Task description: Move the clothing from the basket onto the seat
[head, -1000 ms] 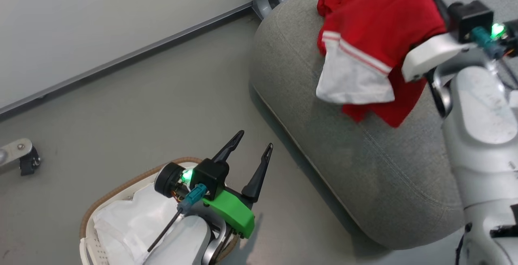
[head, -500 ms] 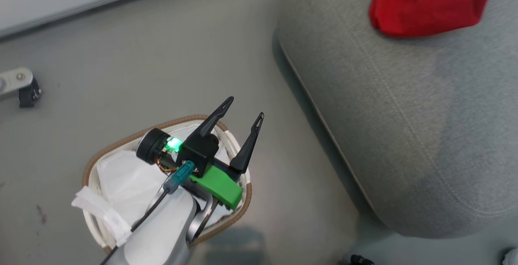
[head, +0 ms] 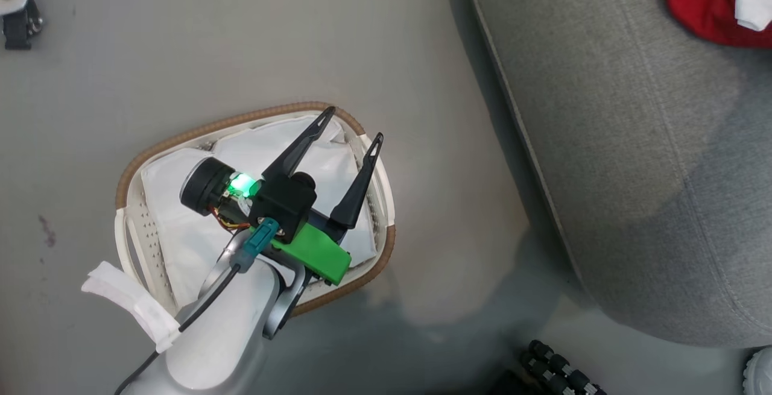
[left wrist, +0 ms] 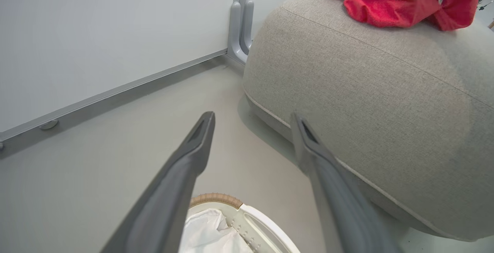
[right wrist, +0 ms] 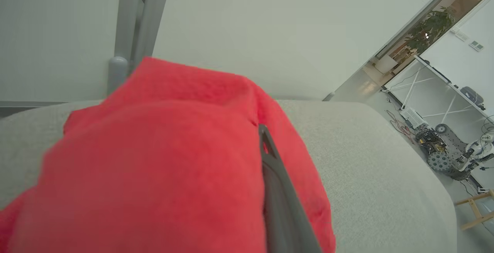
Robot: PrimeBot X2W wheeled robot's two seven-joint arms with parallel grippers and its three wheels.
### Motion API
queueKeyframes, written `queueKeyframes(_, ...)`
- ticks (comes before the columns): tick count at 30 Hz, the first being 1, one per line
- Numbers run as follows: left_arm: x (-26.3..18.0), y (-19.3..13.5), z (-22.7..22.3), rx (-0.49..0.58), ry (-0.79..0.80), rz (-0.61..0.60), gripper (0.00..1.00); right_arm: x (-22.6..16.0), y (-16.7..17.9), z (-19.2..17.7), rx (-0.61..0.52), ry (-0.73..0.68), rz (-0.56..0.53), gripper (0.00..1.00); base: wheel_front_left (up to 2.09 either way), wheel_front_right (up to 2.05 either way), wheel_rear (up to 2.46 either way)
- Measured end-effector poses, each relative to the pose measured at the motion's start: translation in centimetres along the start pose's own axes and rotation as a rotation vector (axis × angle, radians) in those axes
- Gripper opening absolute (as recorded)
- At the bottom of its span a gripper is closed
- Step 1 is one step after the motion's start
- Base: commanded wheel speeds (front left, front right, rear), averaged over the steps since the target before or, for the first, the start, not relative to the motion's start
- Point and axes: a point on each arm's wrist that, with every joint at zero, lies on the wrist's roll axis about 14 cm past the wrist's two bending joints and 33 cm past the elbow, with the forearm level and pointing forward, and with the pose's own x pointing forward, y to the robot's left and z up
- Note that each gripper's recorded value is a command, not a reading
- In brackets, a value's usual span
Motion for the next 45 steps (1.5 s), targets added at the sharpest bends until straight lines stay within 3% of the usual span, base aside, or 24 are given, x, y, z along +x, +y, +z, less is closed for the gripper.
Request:
queueKeyframes(3,-0.2,0.5,-0.8,-0.009,0.014,0.017,1.00,-0.5,2.3,-2.8,0.003,0.061,0.040,0.00,0.00,0.00,0.00)
queueKeyframes(4,-0.2,0.6,-0.8,-0.010,0.016,0.019,1.00,-0.7,2.7,-3.1,0.004,0.066,0.046,0.15,0.00,0.00,0.00)
queueKeyframes(6,-0.2,0.5,-0.7,-0.007,0.012,0.019,1.00,-0.9,2.8,-2.9,0.008,0.053,0.046,0.57,0.00,0.00,0.00)
queueKeyframes(7,-0.2,0.5,-0.5,-0.006,0.009,0.018,1.00,-1.1,2.9,-2.6,0.012,0.040,0.046,1.00,0.00,0.00,0.00)
queueKeyframes(26,-1.3,-2.1,4.3,-0.019,-0.075,0.047,1.00,-10.5,2.9,-2.7,0.098,-0.004,0.110,1.00,0.00,0.00,0.00)
queueKeyframes(34,-3.1,-1.8,7.8,-0.020,-0.147,0.137,1.00,-11.6,2.7,2.2,0.138,-0.134,0.134,1.00,0.00,0.00,0.00)
queueKeyframes(38,-4.8,-0.8,9.5,-0.013,-0.187,0.214,1.00,-12.1,4.2,5.3,0.184,-0.211,0.171,1.00,0.00,0.00,0.00)
queueKeyframes(45,-9.7,2.1,10.9,-0.031,-0.238,0.397,1.00,-14.6,10.2,8.7,0.294,-0.273,0.306,1.00,0.00,0.00,0.00)
